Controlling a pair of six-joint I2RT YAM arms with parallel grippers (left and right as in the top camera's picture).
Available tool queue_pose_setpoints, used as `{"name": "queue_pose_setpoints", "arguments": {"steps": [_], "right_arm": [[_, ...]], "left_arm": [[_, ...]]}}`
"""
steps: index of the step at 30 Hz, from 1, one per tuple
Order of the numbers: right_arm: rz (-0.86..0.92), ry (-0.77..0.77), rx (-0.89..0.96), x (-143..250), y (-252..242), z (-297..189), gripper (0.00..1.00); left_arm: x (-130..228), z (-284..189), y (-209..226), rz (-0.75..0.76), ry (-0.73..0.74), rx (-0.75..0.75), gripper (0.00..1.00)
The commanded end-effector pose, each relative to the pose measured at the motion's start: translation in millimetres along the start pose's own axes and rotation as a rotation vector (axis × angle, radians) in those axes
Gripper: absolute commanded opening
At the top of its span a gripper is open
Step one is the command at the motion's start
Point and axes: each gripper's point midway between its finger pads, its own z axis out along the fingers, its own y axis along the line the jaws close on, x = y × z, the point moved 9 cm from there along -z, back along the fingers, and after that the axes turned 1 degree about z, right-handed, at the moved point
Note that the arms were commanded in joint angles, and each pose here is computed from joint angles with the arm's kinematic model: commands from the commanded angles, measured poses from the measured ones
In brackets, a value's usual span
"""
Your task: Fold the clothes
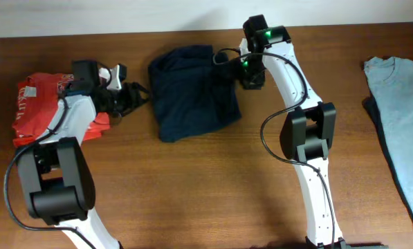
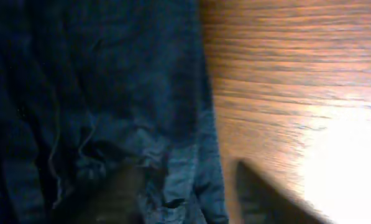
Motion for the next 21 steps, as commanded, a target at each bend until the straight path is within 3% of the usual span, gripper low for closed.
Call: {"name": "queue_pose_setpoints", "arguments": {"steps": [1, 3, 12, 21], "right_arm": [[-0.116, -0.035, -0.077, 0.4, 23.9, -18.4, 0.04], [-0.156, -0.045, -0.125, -0.5, 30.3, -25.3, 0.04], [-0.486, -0.111, -0.327, 7.2, 79.4, -56.4, 0.04], [-0.565, -0.102, -0.176, 13.7, 95.7, -23.0, 0.04]], "left_arm": [[7.8, 4.7, 4.0, -0.009, -0.004, 0.031, 0.54], [7.4, 6.1, 5.5, -0.004, -0.019, 0.033, 0.50], [1.9, 5.9, 4.0, 0.025, -0.050, 0.041, 0.50], [1.5, 5.9, 3.9, 0.027, -0.052, 0.042, 0.50]]}}
